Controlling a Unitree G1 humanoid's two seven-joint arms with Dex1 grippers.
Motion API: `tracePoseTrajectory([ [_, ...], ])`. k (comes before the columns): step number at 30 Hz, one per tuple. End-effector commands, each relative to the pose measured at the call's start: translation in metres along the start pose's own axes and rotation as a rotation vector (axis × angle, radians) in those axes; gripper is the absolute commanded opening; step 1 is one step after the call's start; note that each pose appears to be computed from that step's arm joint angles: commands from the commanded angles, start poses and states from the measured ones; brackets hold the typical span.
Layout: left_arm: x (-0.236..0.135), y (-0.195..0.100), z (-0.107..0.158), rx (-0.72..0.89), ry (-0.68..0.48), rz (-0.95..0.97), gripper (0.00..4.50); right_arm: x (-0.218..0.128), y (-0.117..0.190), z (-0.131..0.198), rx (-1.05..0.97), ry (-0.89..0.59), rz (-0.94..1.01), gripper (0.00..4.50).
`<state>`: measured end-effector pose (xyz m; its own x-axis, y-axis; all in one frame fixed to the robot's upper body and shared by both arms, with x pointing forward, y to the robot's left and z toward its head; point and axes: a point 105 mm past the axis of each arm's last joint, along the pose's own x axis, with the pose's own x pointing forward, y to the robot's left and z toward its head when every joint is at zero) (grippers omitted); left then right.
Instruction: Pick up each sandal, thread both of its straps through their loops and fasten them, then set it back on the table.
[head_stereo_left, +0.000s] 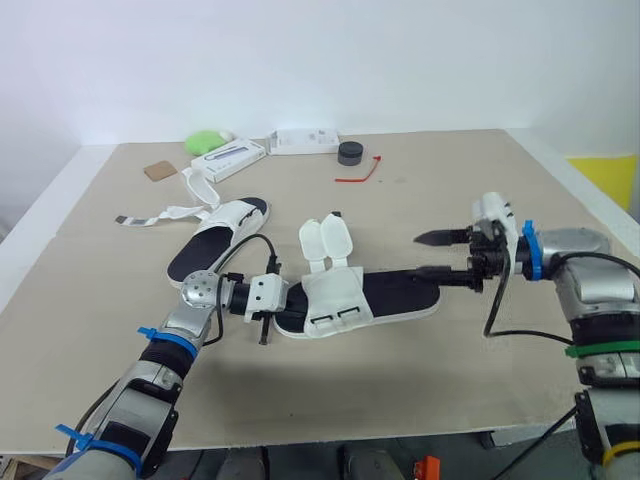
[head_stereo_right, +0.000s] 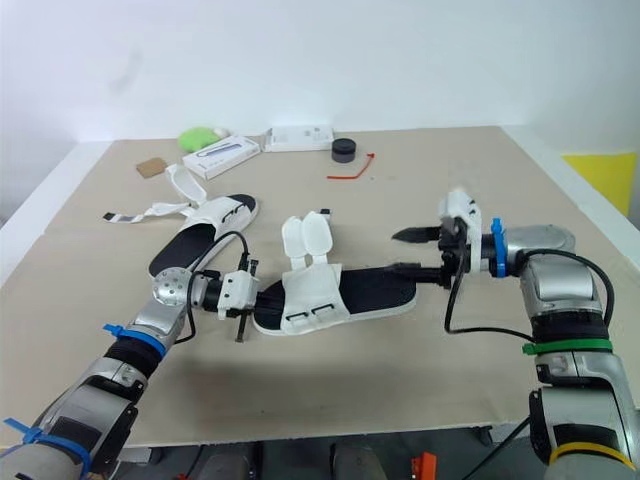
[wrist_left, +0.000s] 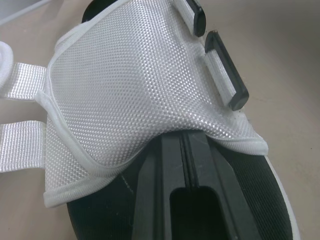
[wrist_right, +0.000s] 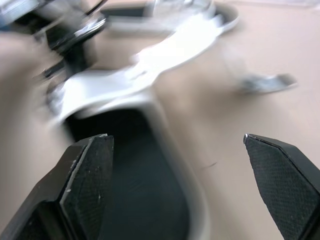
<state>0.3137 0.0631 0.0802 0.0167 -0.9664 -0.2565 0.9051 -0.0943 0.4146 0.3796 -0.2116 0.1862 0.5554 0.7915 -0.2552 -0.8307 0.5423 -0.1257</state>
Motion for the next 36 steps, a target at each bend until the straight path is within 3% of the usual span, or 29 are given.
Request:
tracePoseTrajectory([
  [1,0.007,-0.051,-0.046,-0.203,0.135,-0.158,0.00,0.008,-0.014,-0.007,-0.021,0.026,-0.110,4.47],
  [8,0.007,-0.051,-0.045,-0.203,0.133,-0.159,0.00,0.011,-0.018,-0.009,-0.032,0.030,-0.119,4.47],
  [13,0.012,-0.045,-0.039,-0.243,0.093,-0.107,0.00,0.020,0.028,-0.058,0.026,0.143,0.131,4.47],
  [18,0.010,-0.046,-0.040,-0.248,0.103,-0.102,0.00,0.019,0.033,-0.063,0.023,0.153,0.144,4.47],
  [26,0.011,-0.048,-0.039,-0.244,0.103,-0.118,0.00,0.029,0.016,-0.017,0.078,0.045,0.119,4.47],
  [31,0.011,-0.052,-0.041,-0.223,0.121,-0.152,0.00,0.035,0.002,0.031,0.299,-0.076,0.121,4.47],
  [36,0.010,-0.052,-0.041,-0.210,0.127,-0.156,0.00,0.050,0.005,0.044,0.442,-0.010,0.145,4.47],
])
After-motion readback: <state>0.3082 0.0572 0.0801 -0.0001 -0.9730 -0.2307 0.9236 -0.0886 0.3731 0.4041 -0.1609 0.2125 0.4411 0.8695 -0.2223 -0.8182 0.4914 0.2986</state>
